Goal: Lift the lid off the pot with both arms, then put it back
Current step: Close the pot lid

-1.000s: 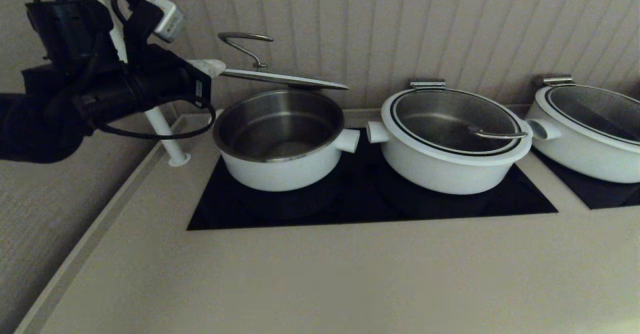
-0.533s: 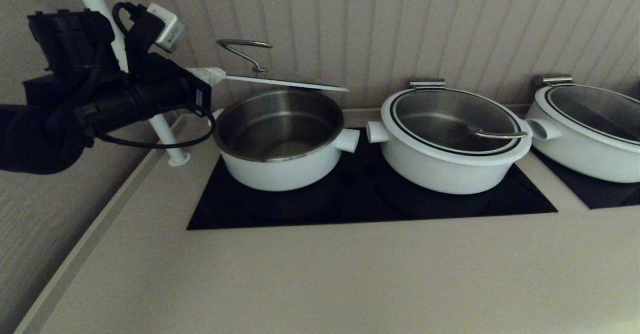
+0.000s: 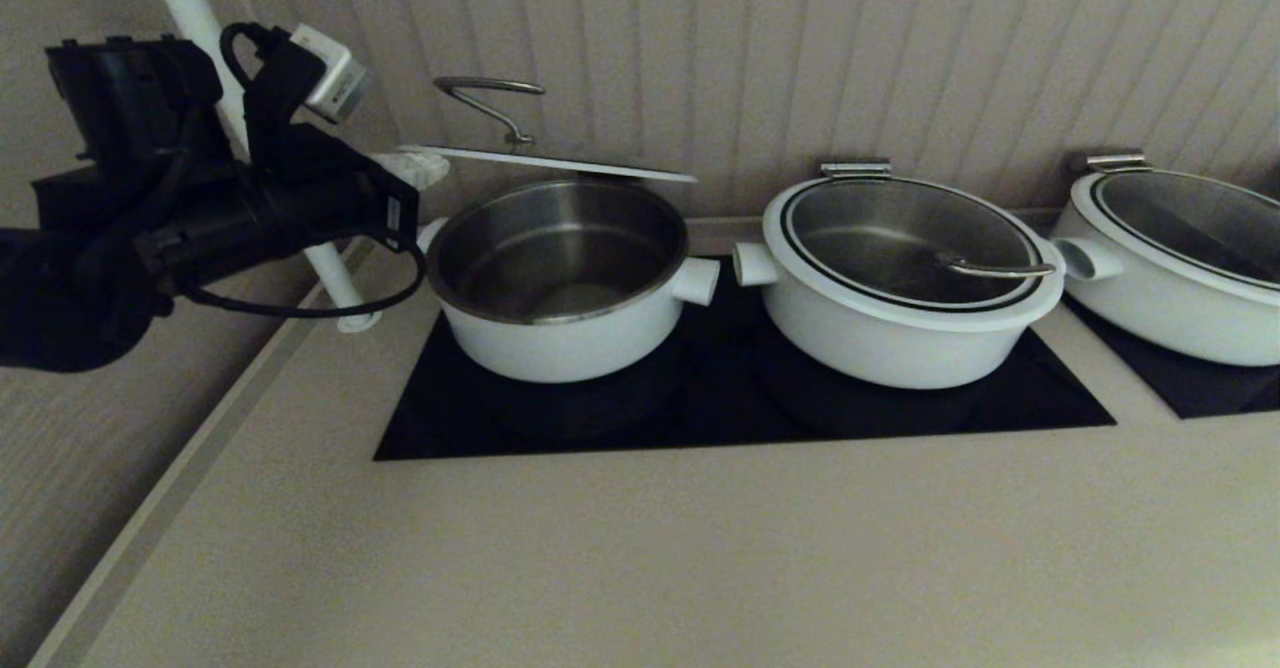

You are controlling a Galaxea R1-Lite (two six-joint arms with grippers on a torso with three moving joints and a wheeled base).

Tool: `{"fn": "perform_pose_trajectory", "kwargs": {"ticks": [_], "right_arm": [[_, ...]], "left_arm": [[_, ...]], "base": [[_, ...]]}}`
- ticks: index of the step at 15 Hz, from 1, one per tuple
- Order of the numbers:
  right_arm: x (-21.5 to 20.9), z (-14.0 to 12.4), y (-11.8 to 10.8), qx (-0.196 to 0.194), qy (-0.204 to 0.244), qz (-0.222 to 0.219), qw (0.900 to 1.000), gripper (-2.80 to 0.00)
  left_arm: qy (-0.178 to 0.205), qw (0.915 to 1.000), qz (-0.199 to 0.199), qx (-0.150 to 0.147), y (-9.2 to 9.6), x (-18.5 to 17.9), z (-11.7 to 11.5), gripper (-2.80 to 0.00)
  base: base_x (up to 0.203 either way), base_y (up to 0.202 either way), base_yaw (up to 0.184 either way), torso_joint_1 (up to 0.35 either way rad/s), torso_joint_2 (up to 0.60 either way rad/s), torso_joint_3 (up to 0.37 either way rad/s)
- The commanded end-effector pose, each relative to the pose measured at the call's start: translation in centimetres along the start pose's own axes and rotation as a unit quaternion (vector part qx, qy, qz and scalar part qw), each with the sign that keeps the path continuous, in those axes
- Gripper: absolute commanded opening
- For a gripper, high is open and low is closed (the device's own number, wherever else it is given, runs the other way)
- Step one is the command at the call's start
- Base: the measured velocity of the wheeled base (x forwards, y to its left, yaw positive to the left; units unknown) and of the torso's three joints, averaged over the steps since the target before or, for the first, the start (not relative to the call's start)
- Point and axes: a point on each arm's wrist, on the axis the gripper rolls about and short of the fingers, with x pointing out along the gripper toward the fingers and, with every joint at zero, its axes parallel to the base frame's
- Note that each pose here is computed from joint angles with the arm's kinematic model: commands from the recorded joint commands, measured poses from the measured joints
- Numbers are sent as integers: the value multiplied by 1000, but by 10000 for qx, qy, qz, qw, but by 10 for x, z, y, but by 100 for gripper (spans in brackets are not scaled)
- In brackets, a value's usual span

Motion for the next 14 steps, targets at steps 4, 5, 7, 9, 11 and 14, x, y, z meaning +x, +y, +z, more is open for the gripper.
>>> {"fn": "perform_pose_trajectory", "kwargs": {"ticks": [4, 5, 7, 9, 11, 14], "right_arm": [[0, 0, 0, -3, -3, 4, 10000, -280], [0, 0, 0, -3, -3, 4, 10000, -280], [0, 0, 0, -3, -3, 4, 10000, -280], [0, 0, 0, -3, -3, 4, 10000, -280], [0, 0, 0, -3, -3, 4, 10000, -280], [0, 0, 0, -3, -3, 4, 10000, -280]], "left_arm": [[48, 10000, -16, -15, -3, -9, -2, -280], [14, 10000, -4, -5, -2, -8, -1, -280], [-232, 9997, 85, 58, 1, -4, 4, -280], [-463, 9987, 185, 116, 5, 4, 9, -280], [-561, 9981, 221, 143, 8, 10, 12, -280], [-514, 9984, 192, 150, 8, 20, 7, -280]], "base": [[0, 0, 0, 0, 0, 0], [0, 0, 0, 0, 0, 0], [0, 0, 0, 0, 0, 0], [0, 0, 0, 0, 0, 0], [0, 0, 0, 0, 0, 0], [0, 0, 0, 0, 0, 0]]}}
